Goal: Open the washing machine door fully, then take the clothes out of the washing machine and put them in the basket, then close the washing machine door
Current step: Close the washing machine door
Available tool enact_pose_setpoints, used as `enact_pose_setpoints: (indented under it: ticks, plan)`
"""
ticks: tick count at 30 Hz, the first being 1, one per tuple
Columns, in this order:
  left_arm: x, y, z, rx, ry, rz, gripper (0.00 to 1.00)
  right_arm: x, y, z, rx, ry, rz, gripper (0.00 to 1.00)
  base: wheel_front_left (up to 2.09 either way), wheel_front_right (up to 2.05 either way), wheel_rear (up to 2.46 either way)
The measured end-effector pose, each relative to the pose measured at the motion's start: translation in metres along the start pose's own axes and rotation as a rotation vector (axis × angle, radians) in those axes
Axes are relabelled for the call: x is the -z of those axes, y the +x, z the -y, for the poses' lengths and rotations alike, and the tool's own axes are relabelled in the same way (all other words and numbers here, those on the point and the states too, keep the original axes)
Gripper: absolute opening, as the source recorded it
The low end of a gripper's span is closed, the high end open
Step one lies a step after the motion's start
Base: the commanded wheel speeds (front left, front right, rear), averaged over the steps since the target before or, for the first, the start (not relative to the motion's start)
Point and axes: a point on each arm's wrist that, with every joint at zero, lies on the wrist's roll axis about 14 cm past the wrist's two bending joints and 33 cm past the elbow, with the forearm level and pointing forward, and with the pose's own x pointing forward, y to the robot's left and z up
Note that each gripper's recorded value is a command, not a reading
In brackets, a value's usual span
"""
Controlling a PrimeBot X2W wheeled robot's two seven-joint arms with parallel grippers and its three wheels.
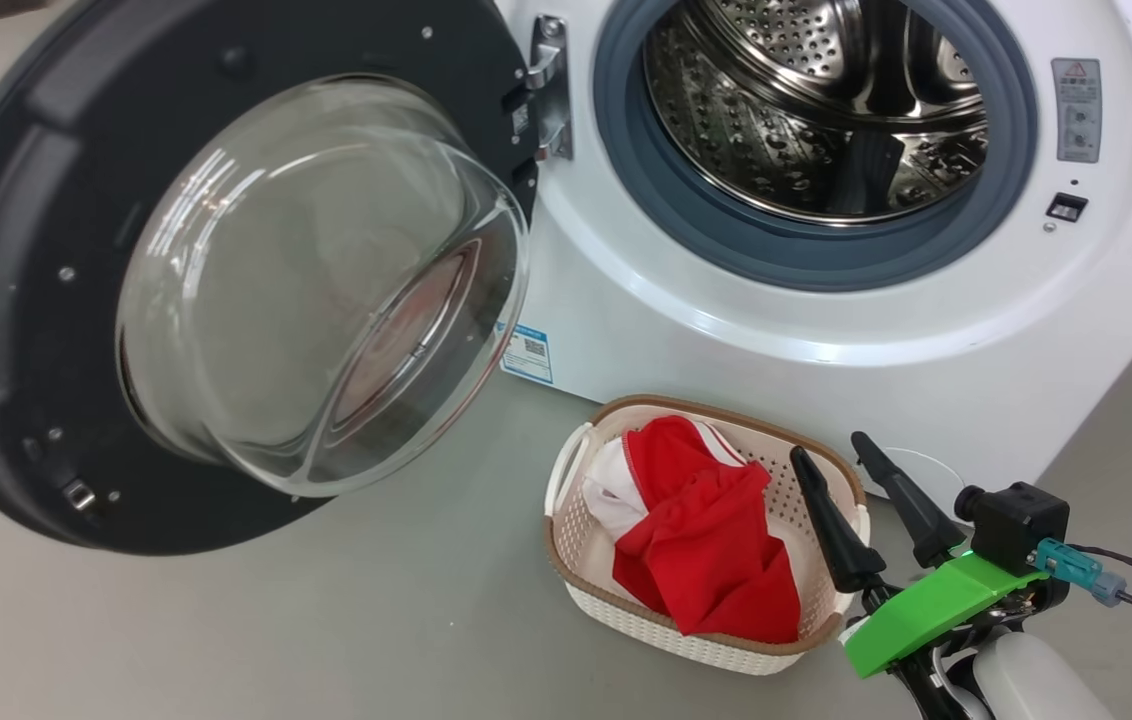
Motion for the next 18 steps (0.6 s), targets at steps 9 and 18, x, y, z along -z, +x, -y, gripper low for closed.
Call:
enact_pose_setpoints:
  ticks: [9, 18]
  plan:
    - [0.02, 0.025, -0.032, -0.132, -0.089, -0.106, 0.0, -0.001, -0.01, 0.016, 0.045, -0.004, 0.002, 1.0, 0.0, 0.0, 0.0]
    - [0.066, 0.039, -0.033, -0.164, -0.213, -0.272, 0.0, 0.001, -0.019, 0.034, 0.093, -0.002, 0.0, 1.0, 0.0, 0.0, 0.0]
